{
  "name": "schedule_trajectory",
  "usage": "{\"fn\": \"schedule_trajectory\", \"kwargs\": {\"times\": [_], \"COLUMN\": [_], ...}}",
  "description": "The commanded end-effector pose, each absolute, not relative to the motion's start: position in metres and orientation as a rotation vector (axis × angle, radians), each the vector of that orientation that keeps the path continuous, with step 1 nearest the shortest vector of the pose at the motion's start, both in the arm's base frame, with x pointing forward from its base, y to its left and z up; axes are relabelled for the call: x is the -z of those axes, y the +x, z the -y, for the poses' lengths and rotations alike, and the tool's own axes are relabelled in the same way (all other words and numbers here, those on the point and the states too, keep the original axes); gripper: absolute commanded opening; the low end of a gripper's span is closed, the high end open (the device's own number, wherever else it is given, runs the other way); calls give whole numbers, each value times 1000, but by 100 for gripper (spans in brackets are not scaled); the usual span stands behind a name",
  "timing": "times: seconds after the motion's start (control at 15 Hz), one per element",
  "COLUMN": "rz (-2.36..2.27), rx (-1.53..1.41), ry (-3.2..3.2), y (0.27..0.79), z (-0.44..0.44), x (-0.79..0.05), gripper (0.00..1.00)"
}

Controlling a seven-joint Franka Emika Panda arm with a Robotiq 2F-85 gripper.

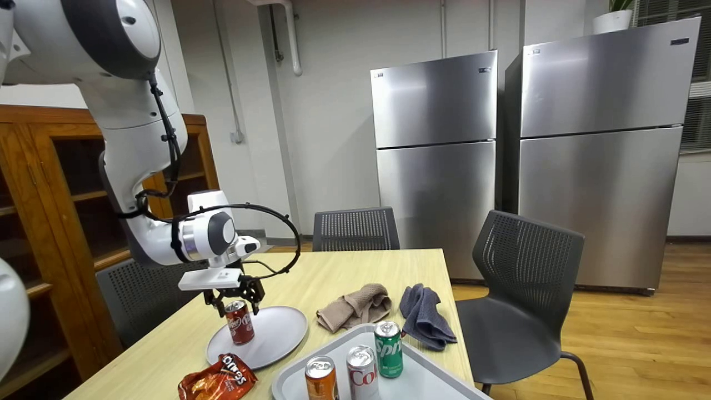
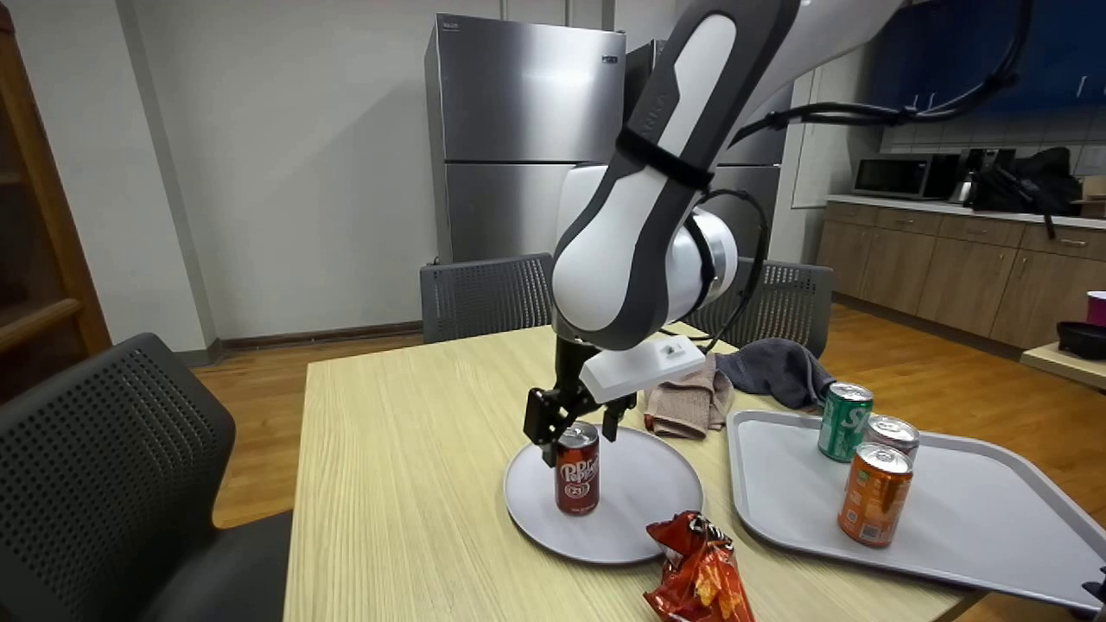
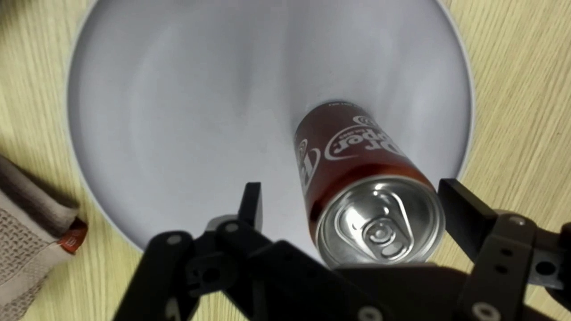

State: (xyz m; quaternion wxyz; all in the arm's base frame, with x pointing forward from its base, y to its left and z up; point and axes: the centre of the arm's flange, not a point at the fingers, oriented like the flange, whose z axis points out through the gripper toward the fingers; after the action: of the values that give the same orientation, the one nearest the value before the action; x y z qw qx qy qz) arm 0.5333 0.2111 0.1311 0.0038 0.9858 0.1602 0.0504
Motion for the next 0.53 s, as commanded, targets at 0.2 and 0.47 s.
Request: {"fn": "schedule_trajectory", "kwargs": {"times": [0.2,0.47], "rz": [-543,-556], "rx": [-167,-163], "ry": [3054,3050], "y": [536,534], "z": [-221,-223], "x": [-133,-132], "gripper": [72,40]}}
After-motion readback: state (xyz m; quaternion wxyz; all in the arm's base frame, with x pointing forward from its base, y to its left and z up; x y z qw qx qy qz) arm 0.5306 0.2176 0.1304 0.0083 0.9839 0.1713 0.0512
